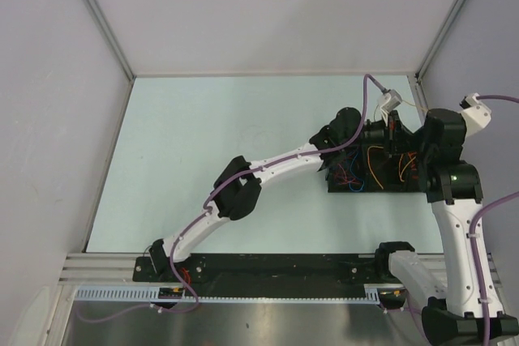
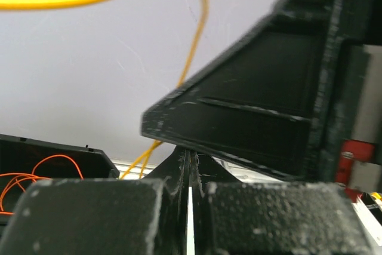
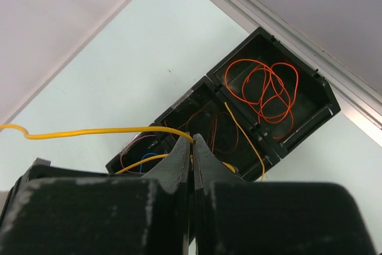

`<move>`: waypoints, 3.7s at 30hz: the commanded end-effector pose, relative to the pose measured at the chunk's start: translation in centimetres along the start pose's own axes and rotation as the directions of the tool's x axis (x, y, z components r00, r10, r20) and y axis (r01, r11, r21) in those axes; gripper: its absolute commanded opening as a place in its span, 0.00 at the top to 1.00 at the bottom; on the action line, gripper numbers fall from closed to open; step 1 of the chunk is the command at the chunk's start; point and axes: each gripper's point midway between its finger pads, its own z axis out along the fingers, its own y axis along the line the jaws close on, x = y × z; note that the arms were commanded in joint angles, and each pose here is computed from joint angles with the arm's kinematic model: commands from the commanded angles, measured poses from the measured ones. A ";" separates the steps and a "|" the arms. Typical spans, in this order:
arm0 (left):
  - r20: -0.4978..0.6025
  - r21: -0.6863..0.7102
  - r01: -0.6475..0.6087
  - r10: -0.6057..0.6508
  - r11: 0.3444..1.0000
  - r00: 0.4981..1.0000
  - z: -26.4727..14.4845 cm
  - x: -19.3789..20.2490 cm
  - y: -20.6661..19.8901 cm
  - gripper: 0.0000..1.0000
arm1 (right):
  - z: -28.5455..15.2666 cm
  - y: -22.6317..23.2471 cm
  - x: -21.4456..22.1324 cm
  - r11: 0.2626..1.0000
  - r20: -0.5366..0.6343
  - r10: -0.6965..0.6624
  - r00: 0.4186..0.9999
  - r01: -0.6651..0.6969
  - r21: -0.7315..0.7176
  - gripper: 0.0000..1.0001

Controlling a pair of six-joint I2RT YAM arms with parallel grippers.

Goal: Untangle the cables

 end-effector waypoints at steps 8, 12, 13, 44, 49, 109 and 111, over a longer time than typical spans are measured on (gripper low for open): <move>0.127 0.067 -0.120 0.111 0.991 0.986 0.7 -2.7 -0.7 1.00 | 3.6 -2.0 0.1 0.988 0.033 0.060 0.998 -0.064 0.138 1.00; 0.148 0.040 -0.122 0.115 0.992 0.982 0.8 -2.5 0.3 1.00 | 4.4 -2.0 0.1 0.988 0.029 0.076 0.997 -0.079 0.133 1.00; 0.146 0.036 -0.119 0.113 0.992 0.983 0.8 -2.3 0.5 1.00 | 4.7 -1.9 0.5 0.988 0.020 0.075 0.997 -0.077 0.132 1.00; 0.131 -0.350 0.098 -0.055 0.932 0.990 -4.6 1.2 14.1 1.00 | 10.9 -0.5 6.0 0.991 -0.061 0.107 0.992 -0.102 0.090 1.00; 0.219 -0.391 0.048 0.042 0.919 0.975 -4.2 -1.7 14.1 1.00 | 9.7 0.2 4.3 0.994 -0.018 0.106 0.994 -0.105 0.032 1.00; -0.114 -0.849 -0.044 -0.101 0.527 0.988 -27.7 -2.3 5.9 0.35 | 9.6 -4.6 16.6 0.987 -0.341 0.012 0.940 0.044 0.154 0.76; -0.141 -0.878 -0.072 -0.111 0.473 0.984 -30.1 -1.3 6.0 0.35 | 9.0 -4.4 15.7 0.990 -0.320 0.004 0.947 0.041 0.134 0.59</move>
